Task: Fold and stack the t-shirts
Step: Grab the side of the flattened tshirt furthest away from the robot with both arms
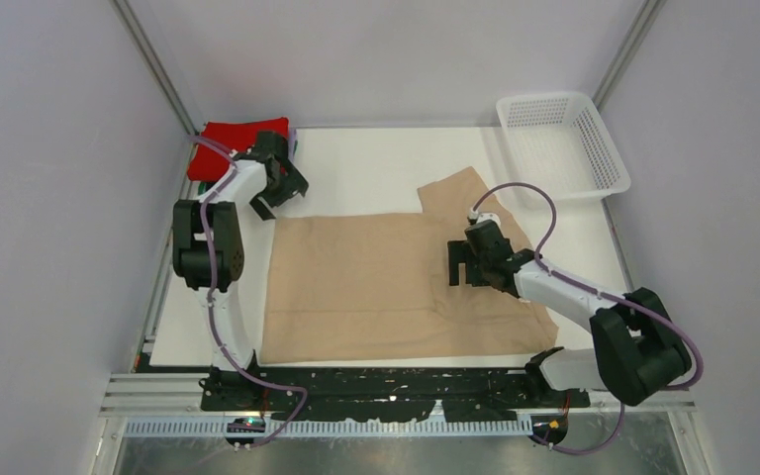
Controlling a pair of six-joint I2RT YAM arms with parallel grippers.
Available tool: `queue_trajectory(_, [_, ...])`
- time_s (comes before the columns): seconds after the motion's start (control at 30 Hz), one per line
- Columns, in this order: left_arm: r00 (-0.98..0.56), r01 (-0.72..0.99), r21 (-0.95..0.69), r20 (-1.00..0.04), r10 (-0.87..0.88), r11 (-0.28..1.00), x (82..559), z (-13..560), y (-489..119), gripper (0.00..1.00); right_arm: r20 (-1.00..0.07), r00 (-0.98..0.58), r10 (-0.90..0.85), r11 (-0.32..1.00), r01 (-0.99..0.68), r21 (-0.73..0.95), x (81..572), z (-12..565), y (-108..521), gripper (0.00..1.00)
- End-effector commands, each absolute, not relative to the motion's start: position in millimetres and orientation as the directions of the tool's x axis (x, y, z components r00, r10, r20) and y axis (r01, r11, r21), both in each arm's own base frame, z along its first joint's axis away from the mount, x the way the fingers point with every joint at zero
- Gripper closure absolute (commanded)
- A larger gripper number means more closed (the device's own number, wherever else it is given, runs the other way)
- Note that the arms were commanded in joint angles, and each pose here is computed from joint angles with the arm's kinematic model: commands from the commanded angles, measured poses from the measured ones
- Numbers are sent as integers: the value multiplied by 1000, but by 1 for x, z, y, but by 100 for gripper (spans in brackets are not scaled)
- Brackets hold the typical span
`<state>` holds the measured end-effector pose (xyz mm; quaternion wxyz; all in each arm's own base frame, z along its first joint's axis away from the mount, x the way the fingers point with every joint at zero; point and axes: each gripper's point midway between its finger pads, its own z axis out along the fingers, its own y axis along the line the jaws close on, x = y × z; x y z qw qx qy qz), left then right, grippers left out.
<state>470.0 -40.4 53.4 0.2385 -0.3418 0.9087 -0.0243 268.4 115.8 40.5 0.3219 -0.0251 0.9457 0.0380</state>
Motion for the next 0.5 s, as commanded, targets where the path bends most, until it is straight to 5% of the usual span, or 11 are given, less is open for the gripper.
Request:
queue_trajectory(0.0, [-631,-607,-237,-436,-642,758,464,71,-43,0,-592,-802,83,995,32,96,282,32,112,4])
queue_trajectory(0.47, [-663,-583,-255,-401,-633,772,450,63,-68,0,-485,-830,274,962,242,129,262,11,60,5])
